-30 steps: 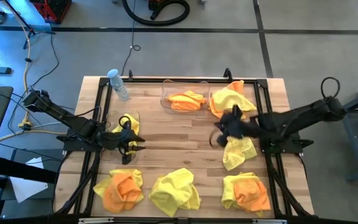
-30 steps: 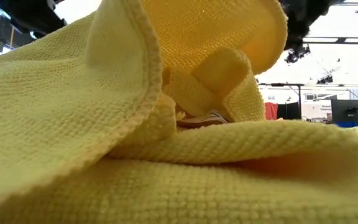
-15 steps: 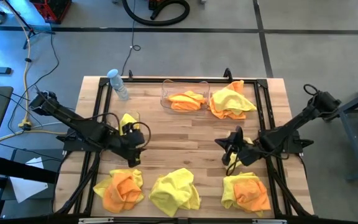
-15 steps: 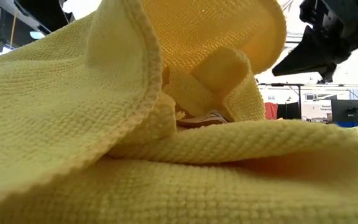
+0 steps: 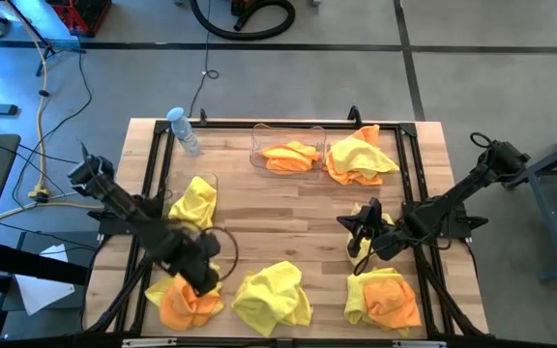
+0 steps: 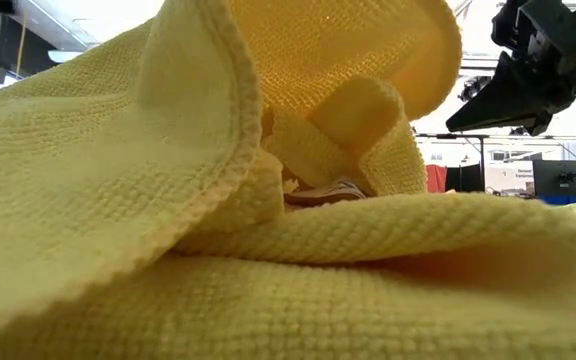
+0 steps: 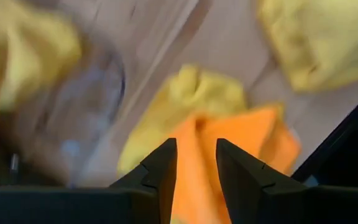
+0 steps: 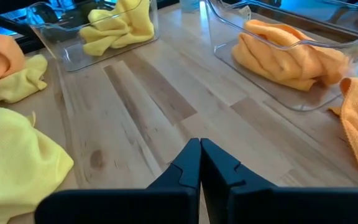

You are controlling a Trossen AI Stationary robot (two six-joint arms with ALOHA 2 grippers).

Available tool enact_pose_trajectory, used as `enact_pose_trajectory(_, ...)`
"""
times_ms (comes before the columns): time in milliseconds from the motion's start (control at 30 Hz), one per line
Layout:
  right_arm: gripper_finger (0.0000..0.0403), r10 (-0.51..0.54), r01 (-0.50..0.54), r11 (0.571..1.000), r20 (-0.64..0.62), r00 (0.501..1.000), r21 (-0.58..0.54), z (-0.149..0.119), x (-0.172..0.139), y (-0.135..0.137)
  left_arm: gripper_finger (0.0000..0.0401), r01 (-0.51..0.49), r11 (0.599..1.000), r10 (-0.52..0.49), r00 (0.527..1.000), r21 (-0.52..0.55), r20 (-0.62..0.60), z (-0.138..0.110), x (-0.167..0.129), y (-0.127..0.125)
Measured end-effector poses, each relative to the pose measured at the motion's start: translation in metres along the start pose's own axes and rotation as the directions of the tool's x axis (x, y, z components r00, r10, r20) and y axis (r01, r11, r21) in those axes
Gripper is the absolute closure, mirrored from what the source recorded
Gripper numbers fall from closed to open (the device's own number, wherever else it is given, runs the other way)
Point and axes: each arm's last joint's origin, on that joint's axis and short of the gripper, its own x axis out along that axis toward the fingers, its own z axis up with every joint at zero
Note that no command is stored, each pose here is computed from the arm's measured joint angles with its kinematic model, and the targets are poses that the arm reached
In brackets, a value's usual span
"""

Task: Sort microfiber towel by color & place in baskets
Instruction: Put the orange microfiber towel into the top transparent bin

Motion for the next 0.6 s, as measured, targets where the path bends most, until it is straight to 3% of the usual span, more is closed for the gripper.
enact_pose_trajectory(267, 0.0403, 0.007, -0.007, 1.0, 0.007, 1.0, 0.01, 0.001, 0.0, 0.001, 0.0311, -0.089, 0.985, 0.077, 0.993, -0.145, -0.087, -0.03, 0.013, -0.01)
enact_pose_trajectory(467, 0.0403, 0.036, -0.035, 0.999, 0.038, 0.999, -0.013, 0.005, 0.0, 0.005, 0.0311, -0.113, 0.98, 0.095, 0.989, -0.162, -0.114, -0.035, 0.02, -0.013)
enact_pose_trajectory(600, 0.0403, 0.047, -0.046, 0.999, 0.051, 0.998, -0.023, 0.007, 0.0, 0.006, 0.0311, -0.078, 0.983, 0.061, 0.992, -0.165, -0.11, -0.034, 0.022, -0.016)
